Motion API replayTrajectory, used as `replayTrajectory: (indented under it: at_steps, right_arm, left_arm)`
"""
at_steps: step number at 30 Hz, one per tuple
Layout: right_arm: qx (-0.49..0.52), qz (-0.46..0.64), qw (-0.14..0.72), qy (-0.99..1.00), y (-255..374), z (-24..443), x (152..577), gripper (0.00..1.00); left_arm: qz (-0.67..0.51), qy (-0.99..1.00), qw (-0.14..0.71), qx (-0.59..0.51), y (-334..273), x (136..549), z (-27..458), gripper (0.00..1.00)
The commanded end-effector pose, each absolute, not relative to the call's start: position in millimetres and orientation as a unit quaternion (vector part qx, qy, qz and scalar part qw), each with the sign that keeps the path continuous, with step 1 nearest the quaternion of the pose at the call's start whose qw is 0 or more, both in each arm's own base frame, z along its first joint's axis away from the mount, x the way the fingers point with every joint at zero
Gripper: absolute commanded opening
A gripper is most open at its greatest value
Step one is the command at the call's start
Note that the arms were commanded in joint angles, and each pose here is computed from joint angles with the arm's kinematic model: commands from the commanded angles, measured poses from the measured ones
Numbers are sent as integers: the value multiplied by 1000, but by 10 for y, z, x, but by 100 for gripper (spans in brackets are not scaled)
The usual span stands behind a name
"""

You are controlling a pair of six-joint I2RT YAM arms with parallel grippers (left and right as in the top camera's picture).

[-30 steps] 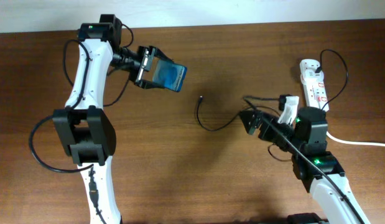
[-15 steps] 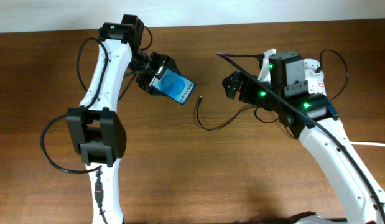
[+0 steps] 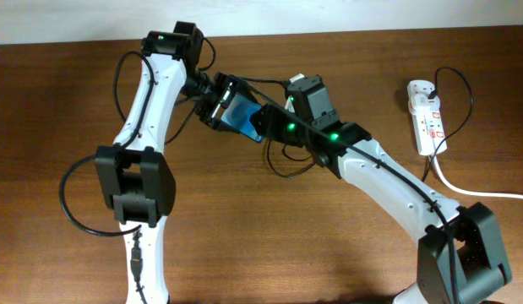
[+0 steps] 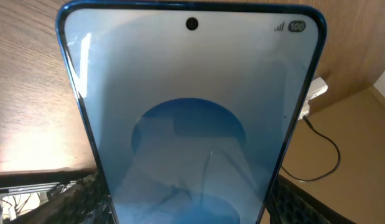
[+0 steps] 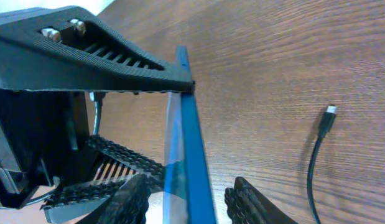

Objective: Plug charger to phone and switch on socket

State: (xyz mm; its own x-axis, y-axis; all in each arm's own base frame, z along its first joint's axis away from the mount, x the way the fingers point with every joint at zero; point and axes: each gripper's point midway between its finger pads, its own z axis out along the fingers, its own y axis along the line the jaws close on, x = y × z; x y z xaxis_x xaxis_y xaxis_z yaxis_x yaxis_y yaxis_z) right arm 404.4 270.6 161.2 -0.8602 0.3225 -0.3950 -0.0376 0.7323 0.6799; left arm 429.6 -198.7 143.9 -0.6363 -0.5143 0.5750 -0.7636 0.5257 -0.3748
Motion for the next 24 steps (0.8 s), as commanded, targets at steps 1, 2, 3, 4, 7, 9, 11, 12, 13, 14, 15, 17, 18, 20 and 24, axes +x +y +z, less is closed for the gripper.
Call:
replayTrajectory:
  at_steps: [1, 2, 3, 4, 7, 9, 11, 12, 13, 14, 15, 17, 18, 20, 24]
  right_arm:
    - [73, 362, 253, 894, 2793, 1599, 4071, 37]
    - [73, 361, 252, 895, 2796, 1585, 4072, 36]
    - [74, 360, 250, 896, 2797, 1559, 4074, 36]
    - [73, 359, 247, 897, 2810, 1522, 4076, 36]
    - [68, 360, 247, 897, 2861, 1516, 4057, 36]
    - [69, 358, 249, 897, 2854, 1516, 4064, 36]
    - [71, 356, 252, 897, 2844, 1515, 4076, 32]
    - [72, 355, 253, 897, 2842, 1514, 4077, 29]
    - [72, 355, 253, 897, 2840, 1514, 4078, 27]
    - [72, 354, 253, 897, 2838, 1513, 4080, 24]
    - [72, 354, 254, 897, 2836, 1513, 4082, 19]
    - [72, 354, 253, 897, 2836, 1512, 4081, 13]
    - [72, 354, 253, 897, 2836, 1512, 4081, 11]
    - [72, 354, 253, 898, 2836, 1511, 4080, 4]
    - [78, 354, 253, 897, 2820, 1511, 4091, 4]
  left_arm:
    - [327, -842, 212, 374, -2147, 4259, 1590, 0]
    - [326, -839, 215, 378, -2161, 4252, 1595, 0]
    - [328, -836, 220, 381, -2183, 4244, 1606, 0]
    - [332, -831, 226, 385, -2201, 4241, 1622, 0]
    - [331, -831, 226, 386, -2213, 4240, 1622, 0]
    - [331, -831, 226, 386, -2213, 4239, 1622, 0]
    - [332, -830, 229, 386, -2216, 4231, 1627, 0]
    - [332, -830, 229, 386, -2216, 4231, 1627, 0]
    - [332, -830, 229, 386, -2216, 4231, 1627, 0]
    - [331, -830, 229, 386, -2216, 4231, 1626, 0]
    - [331, -830, 229, 386, -2216, 4231, 1626, 0]
    - [331, -830, 228, 386, -2215, 4231, 1626, 0]
    - [331, -830, 228, 386, -2215, 4231, 1626, 0]
    - [331, -830, 228, 386, -2215, 4231, 1626, 0]
    - [332, -830, 228, 386, -2212, 4233, 1626, 27]
